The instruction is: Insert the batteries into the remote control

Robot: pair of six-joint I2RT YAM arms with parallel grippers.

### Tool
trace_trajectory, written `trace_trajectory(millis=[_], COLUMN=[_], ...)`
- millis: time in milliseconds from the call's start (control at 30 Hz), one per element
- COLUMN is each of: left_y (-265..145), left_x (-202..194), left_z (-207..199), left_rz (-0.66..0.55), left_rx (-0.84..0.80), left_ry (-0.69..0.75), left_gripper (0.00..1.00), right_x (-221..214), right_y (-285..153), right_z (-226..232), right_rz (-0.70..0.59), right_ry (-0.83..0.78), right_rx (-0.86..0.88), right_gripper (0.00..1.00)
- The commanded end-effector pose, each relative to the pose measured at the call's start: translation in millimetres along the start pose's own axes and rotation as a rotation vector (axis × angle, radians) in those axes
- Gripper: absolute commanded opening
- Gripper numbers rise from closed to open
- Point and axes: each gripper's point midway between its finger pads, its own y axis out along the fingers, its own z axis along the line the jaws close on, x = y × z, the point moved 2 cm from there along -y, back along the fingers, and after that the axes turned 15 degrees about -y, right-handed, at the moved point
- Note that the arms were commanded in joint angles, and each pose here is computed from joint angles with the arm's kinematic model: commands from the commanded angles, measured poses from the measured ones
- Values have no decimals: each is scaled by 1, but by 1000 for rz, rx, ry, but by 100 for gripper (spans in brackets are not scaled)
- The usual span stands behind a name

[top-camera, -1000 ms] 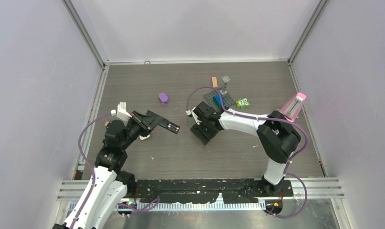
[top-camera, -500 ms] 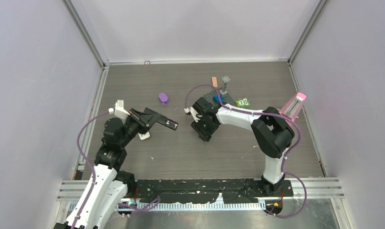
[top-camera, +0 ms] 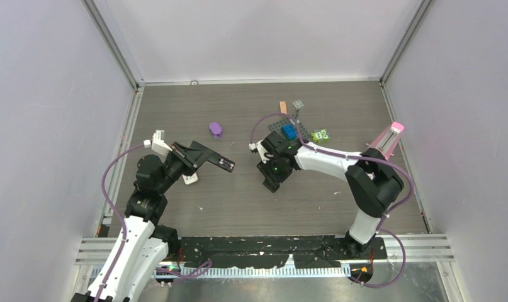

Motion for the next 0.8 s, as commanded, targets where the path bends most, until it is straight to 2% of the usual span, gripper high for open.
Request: trace_trajectory(millis=[0,200,267,300,400,467,600,767], left_y=[-3,0,0,0,-1,-2,-2,-2], left_x=[2,-2,-1,-1,2,5,6,6], left_z=[-28,-25,-20,-19,-14,-10,-7,-5], left_rz=[18,67,68,64,40,19,15,18], left_rx=[-108,-92,-70,-63,-34,-10,5,10], left_ry=[146,246,250,252,253,254,258,256], left_gripper=[0,0,0,0,0,0,0,0], right_x=[39,59,57,53,42,33,22,15], right_y=[-45,-91,-92,-91,-80,-71,-55,-31], right_z=[3,12,11,9,6,7,7,9], right_rz=[-222,-389,-382,-360,-286,-229,-127,-6], right_ry=[6,-13,-5,2,10,8,3,-5], right_rx=[-28,-28,-41,-57,-83,-97,-99,-55], right_gripper=[24,25,30,33,53,62,69,71])
